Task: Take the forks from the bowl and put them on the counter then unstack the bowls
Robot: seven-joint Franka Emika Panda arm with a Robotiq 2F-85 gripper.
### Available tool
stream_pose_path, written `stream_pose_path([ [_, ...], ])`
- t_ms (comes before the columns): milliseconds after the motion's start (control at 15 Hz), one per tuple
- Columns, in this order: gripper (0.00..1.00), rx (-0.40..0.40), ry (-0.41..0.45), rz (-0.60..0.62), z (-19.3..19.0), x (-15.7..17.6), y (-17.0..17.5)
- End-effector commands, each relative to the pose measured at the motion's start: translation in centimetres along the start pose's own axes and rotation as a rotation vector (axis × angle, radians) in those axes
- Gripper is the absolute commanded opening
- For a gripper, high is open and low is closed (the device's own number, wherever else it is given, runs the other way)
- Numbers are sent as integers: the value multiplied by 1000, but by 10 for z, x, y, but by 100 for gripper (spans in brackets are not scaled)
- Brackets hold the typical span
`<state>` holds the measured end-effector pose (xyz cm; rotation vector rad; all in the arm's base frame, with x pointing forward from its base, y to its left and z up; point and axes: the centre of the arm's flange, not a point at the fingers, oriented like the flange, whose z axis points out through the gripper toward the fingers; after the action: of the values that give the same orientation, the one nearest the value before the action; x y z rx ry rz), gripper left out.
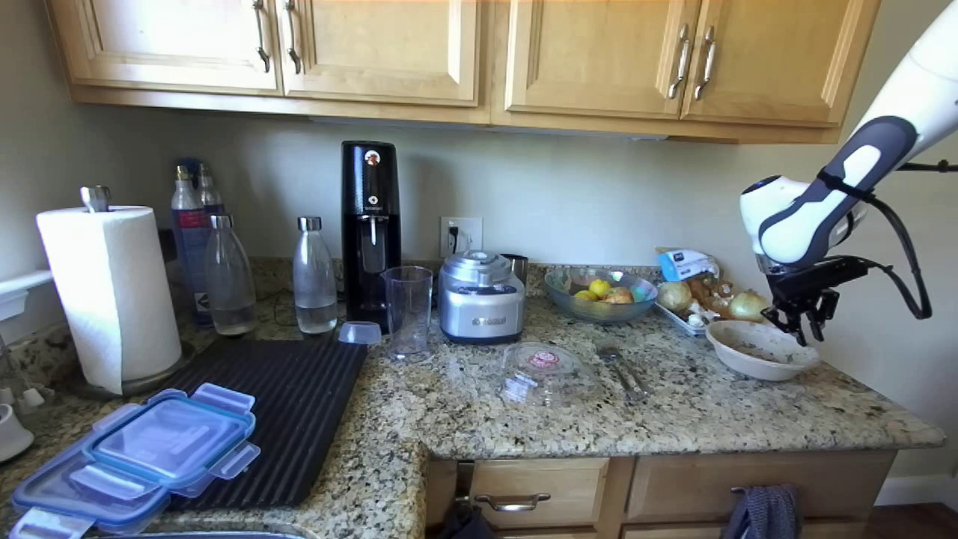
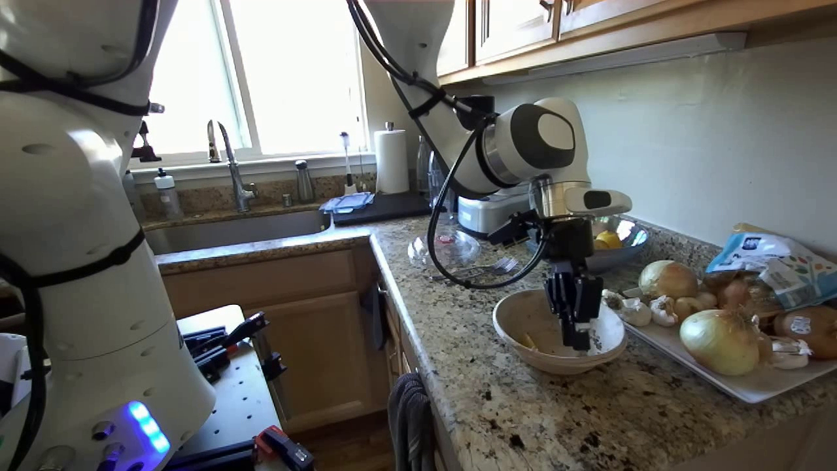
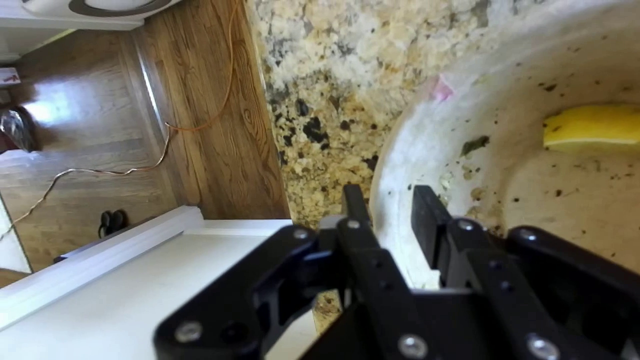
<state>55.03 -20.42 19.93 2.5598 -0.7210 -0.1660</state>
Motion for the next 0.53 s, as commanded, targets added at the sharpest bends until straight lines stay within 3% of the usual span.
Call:
stream_pose_path([
  [0, 50, -28, -24, 36, 0, -12, 7],
  [133, 43, -19, -38, 52, 2, -10, 11],
  [333, 58, -6, -67, 72, 8, -5, 16],
  [400, 59, 3, -80, 73, 10, -5, 18],
  [467, 50, 24, -91, 77, 12, -4, 20],
])
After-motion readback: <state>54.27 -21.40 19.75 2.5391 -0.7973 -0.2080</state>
